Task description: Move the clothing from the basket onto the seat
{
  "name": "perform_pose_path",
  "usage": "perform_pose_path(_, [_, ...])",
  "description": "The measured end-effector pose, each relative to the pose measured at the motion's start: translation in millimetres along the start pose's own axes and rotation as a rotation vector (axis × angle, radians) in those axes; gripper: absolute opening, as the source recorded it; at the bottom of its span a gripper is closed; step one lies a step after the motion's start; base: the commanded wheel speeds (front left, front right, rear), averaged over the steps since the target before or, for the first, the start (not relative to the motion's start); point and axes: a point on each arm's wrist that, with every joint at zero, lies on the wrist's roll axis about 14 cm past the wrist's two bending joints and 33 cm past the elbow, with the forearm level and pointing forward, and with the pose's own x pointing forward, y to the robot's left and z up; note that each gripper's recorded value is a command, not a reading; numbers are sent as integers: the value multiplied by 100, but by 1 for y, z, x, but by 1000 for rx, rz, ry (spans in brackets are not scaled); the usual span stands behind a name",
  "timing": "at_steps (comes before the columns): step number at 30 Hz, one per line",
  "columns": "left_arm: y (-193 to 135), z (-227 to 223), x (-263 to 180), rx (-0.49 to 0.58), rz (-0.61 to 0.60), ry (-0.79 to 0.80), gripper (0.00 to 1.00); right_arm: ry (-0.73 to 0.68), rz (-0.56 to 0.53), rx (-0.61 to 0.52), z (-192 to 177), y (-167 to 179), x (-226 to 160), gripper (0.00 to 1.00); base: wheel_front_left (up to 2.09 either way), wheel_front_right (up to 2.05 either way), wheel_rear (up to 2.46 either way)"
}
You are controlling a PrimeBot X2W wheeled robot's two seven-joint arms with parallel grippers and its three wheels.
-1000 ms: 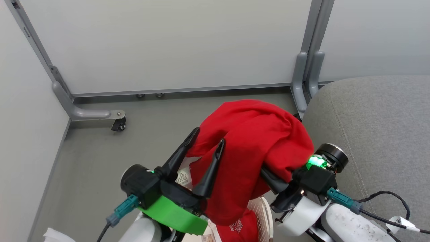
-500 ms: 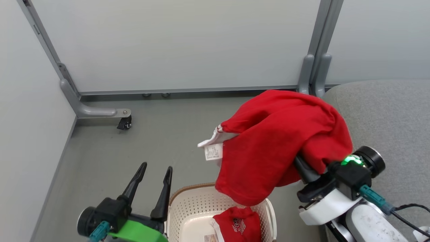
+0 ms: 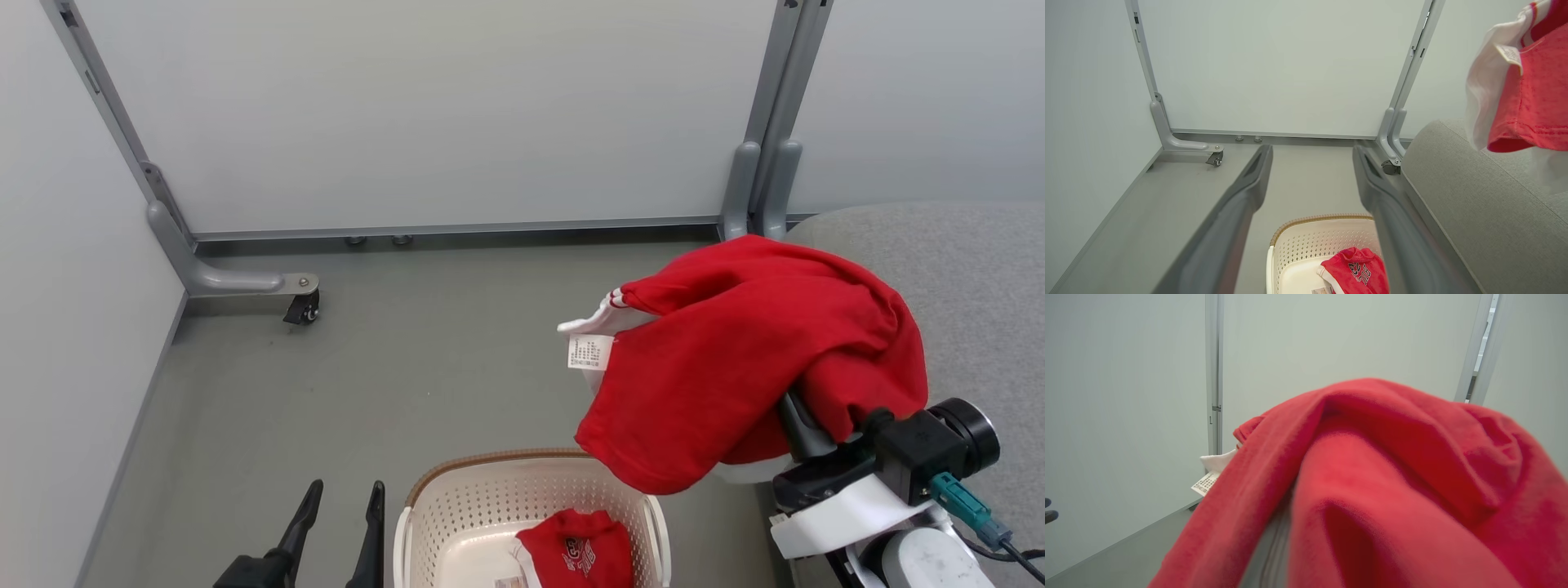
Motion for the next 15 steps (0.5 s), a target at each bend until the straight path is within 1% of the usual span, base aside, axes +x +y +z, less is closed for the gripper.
perform_pose_path(3, [3, -1, -1, -7, 13, 3, 100, 9, -11, 1, -2, -2, -4, 0, 0, 0, 0])
perform_pose_path(9, [0, -5, -5, -10, 5, 15, 100, 14, -21, 1, -3, -3, -8, 0, 0, 0, 0])
perform_pose_path(15, [-3, -9, -8, -38, 4, 26, 100, 13, -25, 1, -2, -4, -9, 0, 0, 0, 0])
